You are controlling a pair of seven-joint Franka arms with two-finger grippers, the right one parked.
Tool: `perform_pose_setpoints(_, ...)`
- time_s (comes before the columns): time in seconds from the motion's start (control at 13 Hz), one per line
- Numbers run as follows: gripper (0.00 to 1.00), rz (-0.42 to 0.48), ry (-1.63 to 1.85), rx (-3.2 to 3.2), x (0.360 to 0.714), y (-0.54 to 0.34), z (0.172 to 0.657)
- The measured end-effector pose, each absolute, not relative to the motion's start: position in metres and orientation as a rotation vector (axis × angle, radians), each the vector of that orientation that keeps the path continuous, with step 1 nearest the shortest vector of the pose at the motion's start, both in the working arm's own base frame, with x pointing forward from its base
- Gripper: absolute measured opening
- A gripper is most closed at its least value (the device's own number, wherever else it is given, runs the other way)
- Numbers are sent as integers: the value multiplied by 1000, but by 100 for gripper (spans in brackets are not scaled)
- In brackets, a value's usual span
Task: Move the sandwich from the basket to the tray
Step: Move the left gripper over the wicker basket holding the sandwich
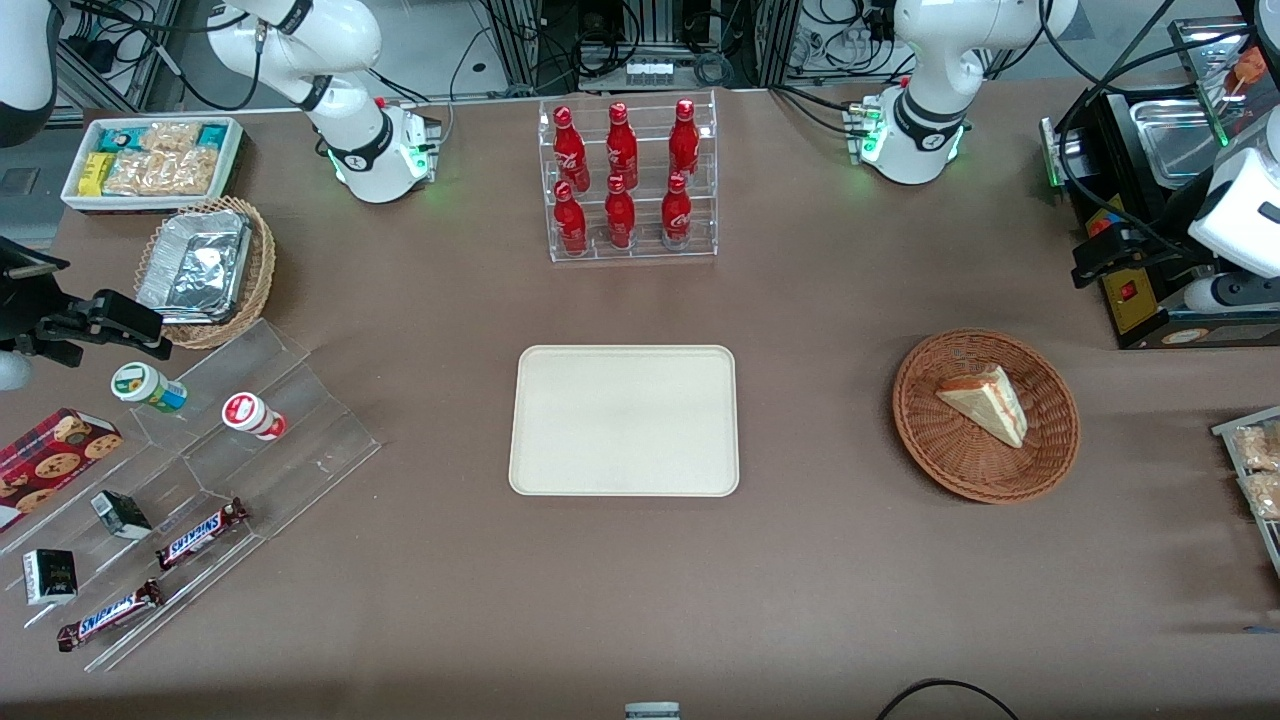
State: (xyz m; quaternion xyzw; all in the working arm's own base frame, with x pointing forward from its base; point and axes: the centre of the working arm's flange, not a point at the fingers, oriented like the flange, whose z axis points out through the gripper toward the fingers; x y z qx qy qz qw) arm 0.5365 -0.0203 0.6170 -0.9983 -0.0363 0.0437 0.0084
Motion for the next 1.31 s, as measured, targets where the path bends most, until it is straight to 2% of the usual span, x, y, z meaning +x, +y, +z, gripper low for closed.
perform_pose_setpoints(0.62,100,175,-114,-3115,545,-20,602)
perform_pose_setpoints(0.85,100,232,-192,-3103,561,-9,572)
perform_pose_setpoints(1.08,100,207,-326,-3097,571,20,540)
perform_pose_setpoints(1.31,100,180,-478,-3075,572,22,484)
